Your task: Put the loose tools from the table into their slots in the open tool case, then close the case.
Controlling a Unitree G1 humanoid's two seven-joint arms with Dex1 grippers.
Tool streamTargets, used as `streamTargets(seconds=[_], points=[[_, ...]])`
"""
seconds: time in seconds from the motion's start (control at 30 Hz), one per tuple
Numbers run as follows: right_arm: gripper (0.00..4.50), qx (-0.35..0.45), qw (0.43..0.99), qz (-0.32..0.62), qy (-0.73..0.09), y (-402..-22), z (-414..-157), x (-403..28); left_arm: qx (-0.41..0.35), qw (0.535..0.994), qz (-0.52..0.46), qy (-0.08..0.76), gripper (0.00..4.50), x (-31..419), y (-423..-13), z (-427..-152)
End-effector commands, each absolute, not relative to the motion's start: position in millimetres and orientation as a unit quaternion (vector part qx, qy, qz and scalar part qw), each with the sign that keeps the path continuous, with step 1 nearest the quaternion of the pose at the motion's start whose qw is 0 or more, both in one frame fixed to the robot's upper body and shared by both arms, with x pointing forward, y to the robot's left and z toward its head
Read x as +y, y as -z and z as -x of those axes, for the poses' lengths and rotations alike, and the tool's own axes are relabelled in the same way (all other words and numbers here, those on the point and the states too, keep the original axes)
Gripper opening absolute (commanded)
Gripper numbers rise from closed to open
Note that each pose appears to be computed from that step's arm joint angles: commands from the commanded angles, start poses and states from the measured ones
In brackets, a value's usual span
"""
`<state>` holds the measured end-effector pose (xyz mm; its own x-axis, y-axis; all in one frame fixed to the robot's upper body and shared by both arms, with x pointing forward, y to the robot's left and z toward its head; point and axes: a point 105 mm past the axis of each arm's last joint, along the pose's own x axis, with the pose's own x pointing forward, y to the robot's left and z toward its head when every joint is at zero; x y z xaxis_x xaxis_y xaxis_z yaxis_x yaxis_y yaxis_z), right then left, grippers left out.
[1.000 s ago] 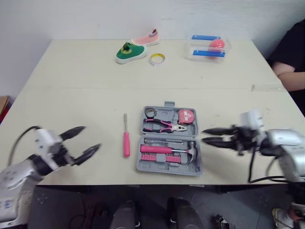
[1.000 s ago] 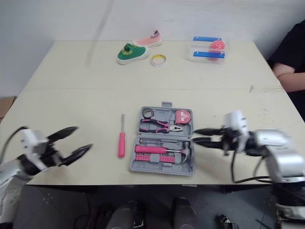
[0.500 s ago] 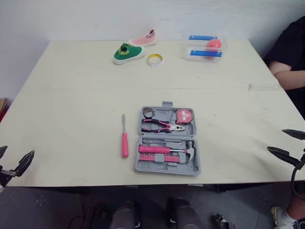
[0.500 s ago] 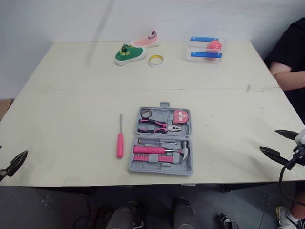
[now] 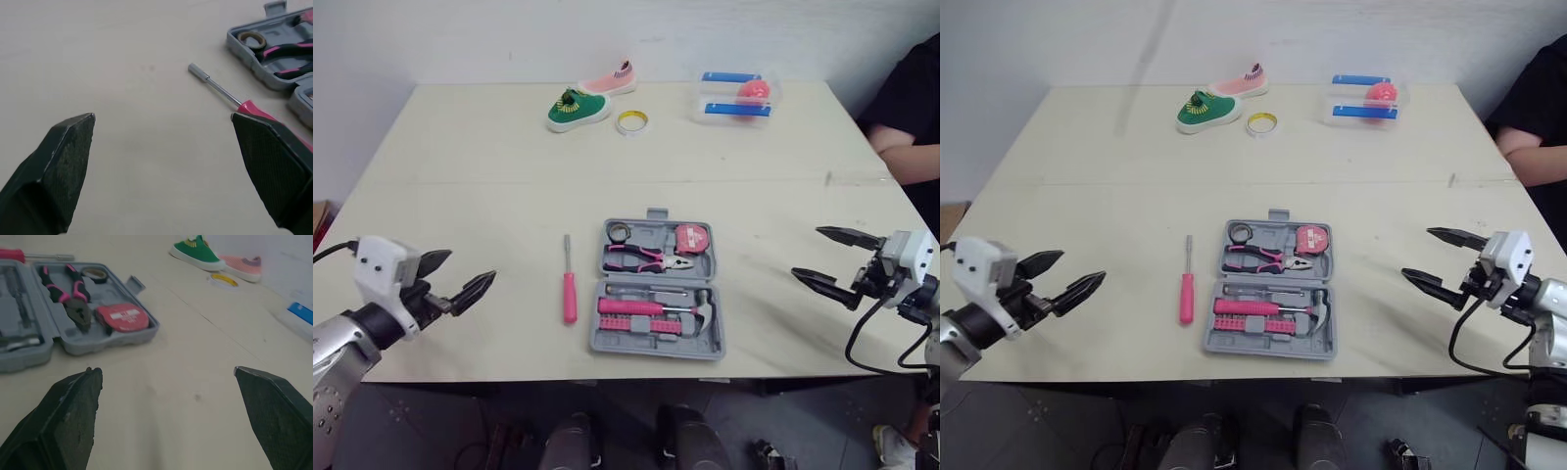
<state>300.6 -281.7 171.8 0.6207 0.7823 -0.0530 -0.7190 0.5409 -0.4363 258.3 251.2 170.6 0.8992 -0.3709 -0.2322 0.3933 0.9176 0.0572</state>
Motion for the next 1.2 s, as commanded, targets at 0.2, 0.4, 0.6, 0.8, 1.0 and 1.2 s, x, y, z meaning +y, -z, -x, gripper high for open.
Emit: streamTargets(seconds=[0.2,0.4,0.6,0.8,1.0,1.2], points=[[4.49,-0.118,0.813,0.212,-0.529,-190,-291,-230,0.195,0.947,-0.058,0.250,4.50,168,-145,-263],[4.49,-0.110,0.795,0.196,-0.564,-188,-287,-210,0.201,0.957,-0.033,0.207,4.50,157,-135,-279],[4.49,-0.128,0.769,0.186,-0.598,-192,-278,-191,0.232,0.954,-0.025,0.189,4.50,150,-119,-282],[4.50,-0.138,0.765,0.185,-0.601,-198,-279,-182,0.285,0.939,-0.034,0.187,3.97,147,-96,-276],[4.50,-0.132,0.764,0.178,-0.606,-197,-276,-180,0.292,0.938,-0.012,0.187,1.45,144,-90,-274],[4.50,-0.129,0.770,0.181,-0.598,-196,-277,-183,0.248,0.959,-0.022,0.133,0.53,181,-100,-282]])
